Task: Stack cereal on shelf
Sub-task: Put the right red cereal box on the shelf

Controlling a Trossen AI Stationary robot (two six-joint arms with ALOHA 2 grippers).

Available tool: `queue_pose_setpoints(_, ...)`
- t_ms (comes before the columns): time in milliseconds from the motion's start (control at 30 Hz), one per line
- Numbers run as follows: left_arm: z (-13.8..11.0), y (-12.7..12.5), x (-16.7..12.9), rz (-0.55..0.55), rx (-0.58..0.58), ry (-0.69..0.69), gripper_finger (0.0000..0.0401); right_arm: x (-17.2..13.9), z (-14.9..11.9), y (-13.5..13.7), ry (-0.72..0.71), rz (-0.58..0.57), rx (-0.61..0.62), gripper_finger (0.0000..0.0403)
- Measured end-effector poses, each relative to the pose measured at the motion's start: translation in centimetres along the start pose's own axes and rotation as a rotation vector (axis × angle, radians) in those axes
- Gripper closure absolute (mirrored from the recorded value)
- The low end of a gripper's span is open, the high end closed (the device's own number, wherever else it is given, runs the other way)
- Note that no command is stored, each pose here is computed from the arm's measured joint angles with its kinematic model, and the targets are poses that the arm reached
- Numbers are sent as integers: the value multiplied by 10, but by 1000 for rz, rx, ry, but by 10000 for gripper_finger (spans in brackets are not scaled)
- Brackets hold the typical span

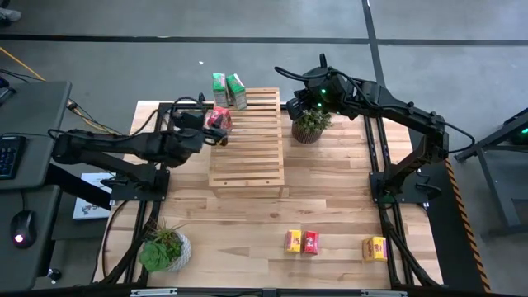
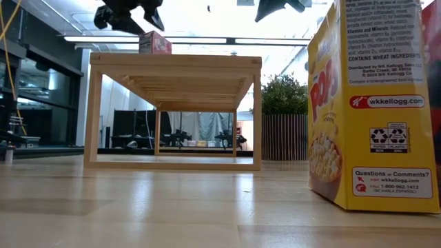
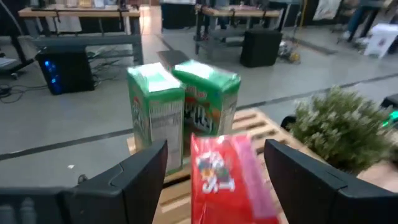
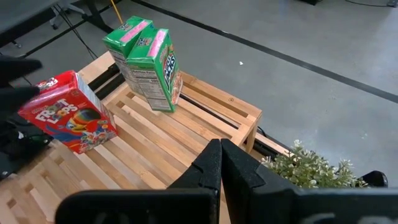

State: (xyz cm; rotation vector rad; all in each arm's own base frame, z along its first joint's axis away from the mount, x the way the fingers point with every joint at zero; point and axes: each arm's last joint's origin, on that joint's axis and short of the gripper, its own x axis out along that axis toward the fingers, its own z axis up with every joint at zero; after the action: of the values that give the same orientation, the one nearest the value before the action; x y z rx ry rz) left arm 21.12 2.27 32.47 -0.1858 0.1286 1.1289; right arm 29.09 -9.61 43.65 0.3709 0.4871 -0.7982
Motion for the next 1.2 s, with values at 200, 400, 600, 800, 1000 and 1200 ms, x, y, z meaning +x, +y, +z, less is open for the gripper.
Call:
queue_pose_setpoints(200,26,14,-18,-100,-61,-77,141,0,0,0,0,0,0,403)
queue_pose_setpoints(400,57,33,-45,-381,-89,-111,154,4,1,7,34,146,-39,403)
queue_pose_setpoints(600,58,62,-62,-420,-70,-25,272,36,-10,37,140,436,-136,403)
queue_pose_setpoints(800,19,76,-56,-282,-88,128,387,90,-31,82,141,593,-173,403)
queue_pose_setpoints(1000,-16,77,-37,-182,-136,207,400,140,-51,102,139,579,-103,403)
queue_pose_setpoints(1200,-15,73,-11,-208,-108,251,401,164,-56,105,121,565,-19,403)
